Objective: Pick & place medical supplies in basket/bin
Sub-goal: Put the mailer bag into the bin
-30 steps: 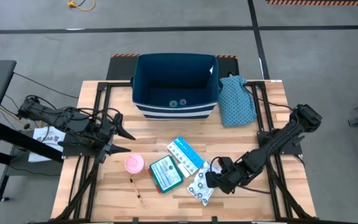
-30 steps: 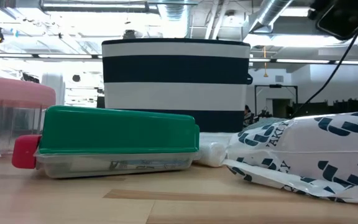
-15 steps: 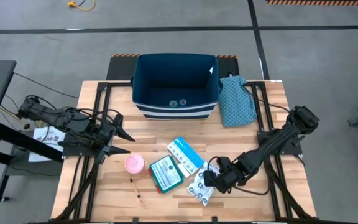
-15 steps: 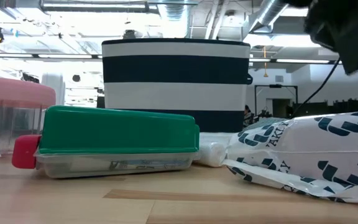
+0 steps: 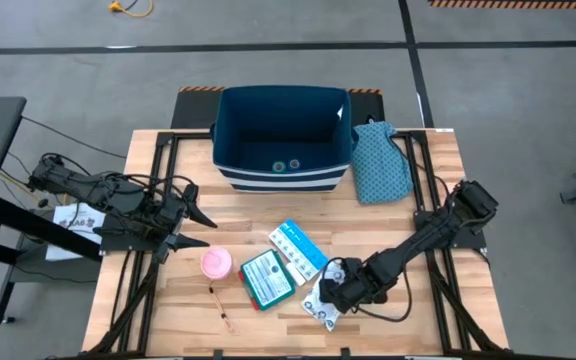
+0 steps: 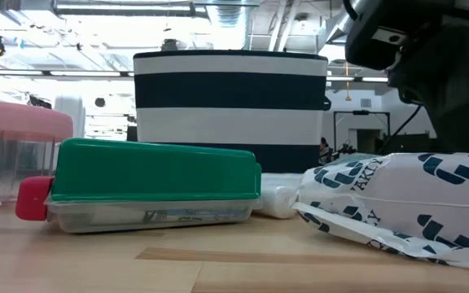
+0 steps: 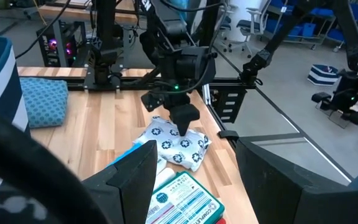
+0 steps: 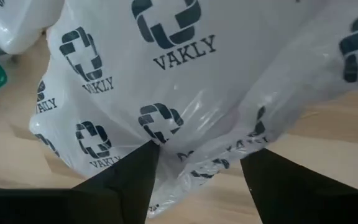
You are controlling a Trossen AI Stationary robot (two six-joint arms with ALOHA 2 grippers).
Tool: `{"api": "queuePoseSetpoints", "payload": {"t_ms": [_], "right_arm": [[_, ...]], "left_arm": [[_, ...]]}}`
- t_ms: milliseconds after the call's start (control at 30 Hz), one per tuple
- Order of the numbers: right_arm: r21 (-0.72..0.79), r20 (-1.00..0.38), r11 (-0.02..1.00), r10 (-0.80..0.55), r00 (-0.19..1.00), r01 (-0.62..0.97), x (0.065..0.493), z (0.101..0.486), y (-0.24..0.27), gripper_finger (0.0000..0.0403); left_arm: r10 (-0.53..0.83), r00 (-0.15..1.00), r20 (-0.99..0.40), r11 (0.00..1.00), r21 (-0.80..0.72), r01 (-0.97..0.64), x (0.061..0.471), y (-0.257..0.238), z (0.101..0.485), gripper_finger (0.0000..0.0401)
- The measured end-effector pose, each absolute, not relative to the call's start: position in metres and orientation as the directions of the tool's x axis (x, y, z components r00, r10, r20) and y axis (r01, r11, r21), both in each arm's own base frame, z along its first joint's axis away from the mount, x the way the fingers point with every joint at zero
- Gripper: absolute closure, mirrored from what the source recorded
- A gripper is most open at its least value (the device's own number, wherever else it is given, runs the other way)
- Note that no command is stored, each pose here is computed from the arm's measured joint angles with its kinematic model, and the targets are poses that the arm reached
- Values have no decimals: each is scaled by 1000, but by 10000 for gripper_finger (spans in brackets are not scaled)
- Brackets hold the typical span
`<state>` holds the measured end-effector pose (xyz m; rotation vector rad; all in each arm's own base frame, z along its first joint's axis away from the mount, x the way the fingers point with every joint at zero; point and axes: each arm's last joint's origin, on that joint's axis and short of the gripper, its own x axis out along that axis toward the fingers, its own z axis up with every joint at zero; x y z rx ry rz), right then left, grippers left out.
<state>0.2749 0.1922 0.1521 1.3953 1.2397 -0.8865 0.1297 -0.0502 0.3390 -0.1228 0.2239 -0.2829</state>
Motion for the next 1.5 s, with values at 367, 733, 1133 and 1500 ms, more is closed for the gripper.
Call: {"api": "queuePoseSetpoints", "payload": {"t_ms": [367,733,1133,1500], "right_arm": [[232,-946,42,240,216,972,279,145,197,344],[236,-943,50,253,217,970,278,151,197,401],[353,-912,76,251,325,932,263,204,184,402],[575,-810,120,225,542,810,260,255,154,402]], "left_arm": [[-307,929,-205,947,-160,278,130,-51,339,191],[-309,928,-210,947,-155,280,129,-51,338,191],[-312,926,-211,947,-149,284,129,-51,338,191],[-304,928,-215,950,-147,277,129,-51,338,191]]}}
